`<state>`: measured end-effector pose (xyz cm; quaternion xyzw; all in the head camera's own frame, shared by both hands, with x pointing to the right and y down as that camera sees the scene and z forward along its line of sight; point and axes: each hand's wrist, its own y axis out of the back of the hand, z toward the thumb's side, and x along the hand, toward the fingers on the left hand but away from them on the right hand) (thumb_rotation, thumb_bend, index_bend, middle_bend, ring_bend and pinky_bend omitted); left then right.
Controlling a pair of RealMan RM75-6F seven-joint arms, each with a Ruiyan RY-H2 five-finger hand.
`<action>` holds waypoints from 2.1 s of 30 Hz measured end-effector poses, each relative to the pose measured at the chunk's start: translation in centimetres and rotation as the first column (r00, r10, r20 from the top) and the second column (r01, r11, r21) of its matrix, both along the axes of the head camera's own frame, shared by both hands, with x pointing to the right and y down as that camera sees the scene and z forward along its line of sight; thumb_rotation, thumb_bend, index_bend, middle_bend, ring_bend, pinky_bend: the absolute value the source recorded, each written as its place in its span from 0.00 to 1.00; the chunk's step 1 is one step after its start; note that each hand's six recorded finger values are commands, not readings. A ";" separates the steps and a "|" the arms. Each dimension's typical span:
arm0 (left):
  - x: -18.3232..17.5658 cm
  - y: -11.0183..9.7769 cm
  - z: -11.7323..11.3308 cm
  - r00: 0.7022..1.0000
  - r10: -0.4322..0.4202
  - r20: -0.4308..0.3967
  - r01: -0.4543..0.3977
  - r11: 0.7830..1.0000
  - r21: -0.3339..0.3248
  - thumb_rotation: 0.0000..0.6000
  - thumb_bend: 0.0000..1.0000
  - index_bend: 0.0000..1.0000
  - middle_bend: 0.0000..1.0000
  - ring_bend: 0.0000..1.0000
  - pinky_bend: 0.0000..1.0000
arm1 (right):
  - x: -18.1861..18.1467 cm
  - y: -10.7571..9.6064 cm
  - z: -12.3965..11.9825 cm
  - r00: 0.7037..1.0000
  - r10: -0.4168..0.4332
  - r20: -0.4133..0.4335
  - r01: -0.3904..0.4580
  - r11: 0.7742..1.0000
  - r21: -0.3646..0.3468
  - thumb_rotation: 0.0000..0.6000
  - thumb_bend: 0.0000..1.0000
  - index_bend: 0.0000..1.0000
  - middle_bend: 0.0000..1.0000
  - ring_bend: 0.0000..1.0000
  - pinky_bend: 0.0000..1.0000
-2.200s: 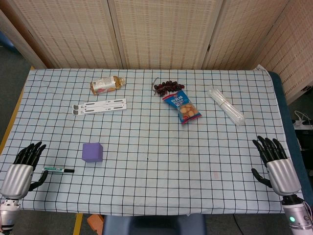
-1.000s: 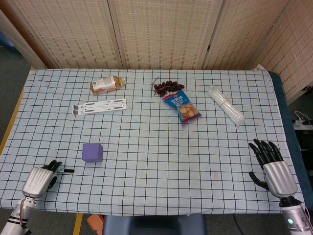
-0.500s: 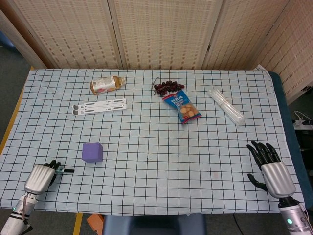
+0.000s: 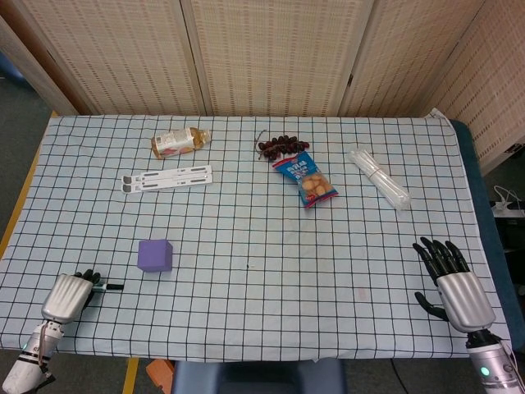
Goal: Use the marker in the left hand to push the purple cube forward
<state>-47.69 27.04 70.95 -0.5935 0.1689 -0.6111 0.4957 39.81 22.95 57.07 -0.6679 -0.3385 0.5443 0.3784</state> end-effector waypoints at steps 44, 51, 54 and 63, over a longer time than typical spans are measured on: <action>2.1 -6.7 -0.8 0.991 0.053 -0.121 -0.034 0.988 0.153 1.00 0.57 0.81 0.82 0.75 0.94 | 0.5 -0.2 0.1 0.999 0.020 -0.030 -0.020 1.000 0.001 1.00 0.18 0.00 0.00 0.00 0.00; 3.2 -6.8 -0.1 0.991 0.092 -0.094 -0.078 0.987 0.143 1.00 0.57 0.81 0.83 0.75 0.94 | 0.6 -0.2 -0.3 0.999 0.021 -0.024 -0.021 1.000 0.011 1.00 0.18 0.00 0.00 0.00 0.00; 3.7 -6.7 0.2 0.991 0.099 -0.094 -0.086 0.987 0.137 1.00 0.57 0.81 0.83 0.75 0.94 | 0.6 -0.2 -0.3 0.999 0.021 -0.025 -0.021 1.000 0.010 1.00 0.18 0.00 0.00 0.00 0.00; 5.3 -7.2 0.5 0.986 0.125 -0.114 -0.108 0.984 0.145 1.00 0.57 0.81 0.83 0.75 0.94 | 0.6 -0.3 -0.2 0.999 0.022 -0.027 -0.022 1.000 0.005 1.00 0.18 0.00 0.00 0.00 0.00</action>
